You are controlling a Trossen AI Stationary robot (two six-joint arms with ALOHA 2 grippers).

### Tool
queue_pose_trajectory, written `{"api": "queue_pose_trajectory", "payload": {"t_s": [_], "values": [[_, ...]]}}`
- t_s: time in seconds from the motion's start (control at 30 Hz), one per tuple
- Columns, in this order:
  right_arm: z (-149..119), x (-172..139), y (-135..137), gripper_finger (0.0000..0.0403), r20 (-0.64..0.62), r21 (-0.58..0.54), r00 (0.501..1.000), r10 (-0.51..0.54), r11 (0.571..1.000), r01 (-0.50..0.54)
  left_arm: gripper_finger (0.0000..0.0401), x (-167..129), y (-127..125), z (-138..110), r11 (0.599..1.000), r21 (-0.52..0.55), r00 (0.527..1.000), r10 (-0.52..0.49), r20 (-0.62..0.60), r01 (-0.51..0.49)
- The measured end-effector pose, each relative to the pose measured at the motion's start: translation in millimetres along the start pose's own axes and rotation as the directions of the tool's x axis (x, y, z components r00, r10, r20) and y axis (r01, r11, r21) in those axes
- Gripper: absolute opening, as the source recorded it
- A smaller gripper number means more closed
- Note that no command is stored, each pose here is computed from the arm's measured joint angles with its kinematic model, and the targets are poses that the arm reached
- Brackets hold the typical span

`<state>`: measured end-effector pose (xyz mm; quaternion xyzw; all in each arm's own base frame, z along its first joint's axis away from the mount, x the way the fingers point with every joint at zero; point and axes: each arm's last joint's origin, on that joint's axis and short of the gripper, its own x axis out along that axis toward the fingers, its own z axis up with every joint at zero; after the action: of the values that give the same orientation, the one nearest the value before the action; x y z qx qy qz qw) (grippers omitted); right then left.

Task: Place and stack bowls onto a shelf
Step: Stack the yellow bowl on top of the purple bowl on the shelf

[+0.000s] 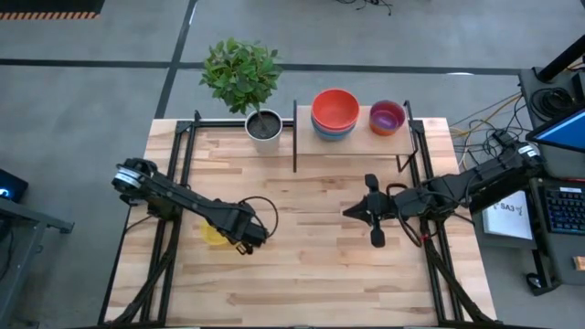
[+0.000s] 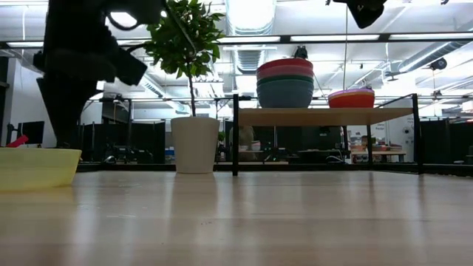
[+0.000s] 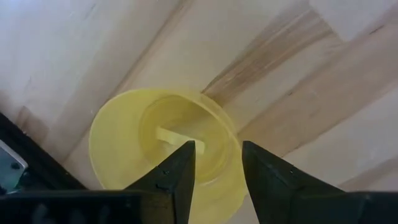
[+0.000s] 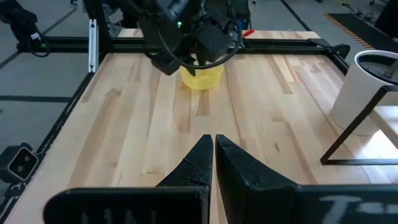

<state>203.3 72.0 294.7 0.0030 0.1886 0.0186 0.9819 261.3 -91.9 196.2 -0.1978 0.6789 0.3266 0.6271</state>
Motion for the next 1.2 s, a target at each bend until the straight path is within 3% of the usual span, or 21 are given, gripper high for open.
{"api": "queue_pose_trajectory", "payload": {"t_s": [0.23,0.57,0.7,0.8,0.97,1.07,1.2], "values": [[-3.4,6.0,1.6,0.0009,-0.028,0.003,1.000,-0.003,1.000,0.003,0.0093,10.8,-4.6,0.1,0.997,0.009,0.997,-0.080,0.010,0.080],[-9.7,20.3,5.3,0.0009,-0.069,0.008,0.998,-0.010,1.000,0.011,0.0073,34.2,-0.9,-4.0,0.997,0.006,0.997,-0.082,0.010,0.082],[-10.6,22.3,5.9,0.0009,-0.075,0.024,0.997,-0.011,1.000,0.013,0.0047,38.2,-1.6,-4.1,0.994,0.050,0.995,-0.098,0.016,0.097],[-11.8,23.2,7.3,0.0009,-0.081,0.035,0.997,-0.007,0.999,0.010,0.0010,35.4,-3.6,-4.2,0.984,0.151,0.994,-0.101,0.046,0.093],[-18.8,27.4,10.3,0.0009,-0.103,0.038,0.995,-0.001,0.999,0.005,0.0002,23.6,-17.0,-5.9,0.908,0.414,0.968,-0.157,0.193,0.065],[-20.8,35.7,12.5,0.0009,-0.102,0.050,0.995,-0.005,0.999,0.010,0.0001,12.4,-25.5,0.1,0.844,0.530,0.928,-0.261,0.265,0.086],[-25.3,54.0,18.6,0.0015,-0.092,0.047,0.996,0.008,0.999,-0.004,0.0000,-8.4,-39.9,12.6,0.682,0.726,0.811,-0.469,0.349,0.082]]}}
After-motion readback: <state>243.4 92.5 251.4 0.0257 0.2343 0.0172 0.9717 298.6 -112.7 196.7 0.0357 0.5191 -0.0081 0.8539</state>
